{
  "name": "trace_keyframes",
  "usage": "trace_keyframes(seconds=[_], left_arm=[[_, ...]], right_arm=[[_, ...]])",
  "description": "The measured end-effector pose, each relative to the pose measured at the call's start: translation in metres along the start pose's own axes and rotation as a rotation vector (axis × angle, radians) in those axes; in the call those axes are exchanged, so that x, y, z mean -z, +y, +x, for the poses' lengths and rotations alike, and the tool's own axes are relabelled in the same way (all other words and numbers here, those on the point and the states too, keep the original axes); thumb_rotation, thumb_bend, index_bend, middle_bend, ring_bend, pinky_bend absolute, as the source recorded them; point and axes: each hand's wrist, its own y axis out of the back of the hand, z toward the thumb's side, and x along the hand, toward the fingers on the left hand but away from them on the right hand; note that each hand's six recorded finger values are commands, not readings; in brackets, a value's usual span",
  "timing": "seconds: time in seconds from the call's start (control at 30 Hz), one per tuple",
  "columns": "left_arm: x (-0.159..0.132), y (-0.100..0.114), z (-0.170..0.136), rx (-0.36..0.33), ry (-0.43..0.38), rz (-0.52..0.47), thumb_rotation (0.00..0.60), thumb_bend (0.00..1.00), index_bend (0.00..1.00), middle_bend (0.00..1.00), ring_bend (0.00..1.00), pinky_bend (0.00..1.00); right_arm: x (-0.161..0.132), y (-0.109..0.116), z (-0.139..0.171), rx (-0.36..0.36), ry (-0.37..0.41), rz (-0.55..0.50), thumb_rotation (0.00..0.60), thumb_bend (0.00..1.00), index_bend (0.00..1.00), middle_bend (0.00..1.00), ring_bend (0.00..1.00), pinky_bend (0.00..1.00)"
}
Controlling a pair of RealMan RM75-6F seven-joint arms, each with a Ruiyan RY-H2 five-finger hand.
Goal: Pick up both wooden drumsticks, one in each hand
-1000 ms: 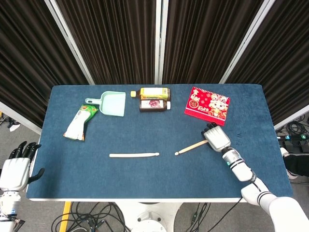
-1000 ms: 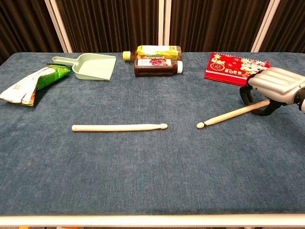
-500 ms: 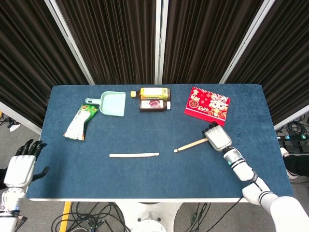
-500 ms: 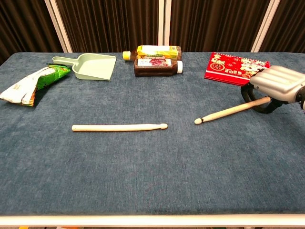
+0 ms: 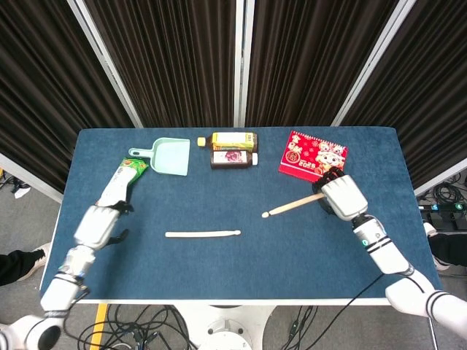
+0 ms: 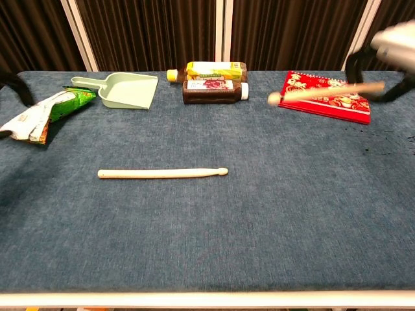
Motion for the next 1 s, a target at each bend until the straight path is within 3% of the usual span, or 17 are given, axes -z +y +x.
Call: trace_keyframes(seconds=[0.1, 0.2, 0.53, 0.83, 1.0], left_arm=[[-0.022, -0.015, 0.020, 0.027, -0.022, 0.005, 0.600, 0.30, 0.41, 0.42, 0.69, 0.81], [-0.042, -0.029, 0.032, 0.057, -0.038, 0.018, 0.600, 0.30, 0.42, 0.43, 0.71, 0.82], [-0.090, -0.064, 0.045, 0.133, -0.068, 0.090, 0.600, 0.32, 0.44, 0.47, 0.73, 0.84], [-0.117, -0.080, 0.054, 0.196, -0.052, 0.166, 0.600, 0.34, 0.44, 0.47, 0.74, 0.85], [-0.128, -0.083, 0.060, 0.187, -0.044, 0.180, 0.600, 0.31, 0.49, 0.50, 0.75, 0.87]], right_arm=[[0.007, 0.025, 0.003, 0.018, -0.026, 0.030, 0.600, 0.63, 0.65, 0.57, 0.32, 0.22], [0.014, 0.037, 0.006, 0.018, -0.063, 0.044, 0.600, 0.63, 0.65, 0.57, 0.32, 0.22], [0.021, 0.021, 0.010, -0.039, -0.092, 0.043, 0.600, 0.63, 0.65, 0.57, 0.32, 0.21], [0.023, 0.013, 0.012, -0.060, -0.096, 0.041, 0.600, 0.63, 0.65, 0.57, 0.32, 0.21], [0.027, 0.011, 0.014, -0.076, -0.106, 0.045, 0.600, 0.63, 0.65, 0.57, 0.32, 0.19]])
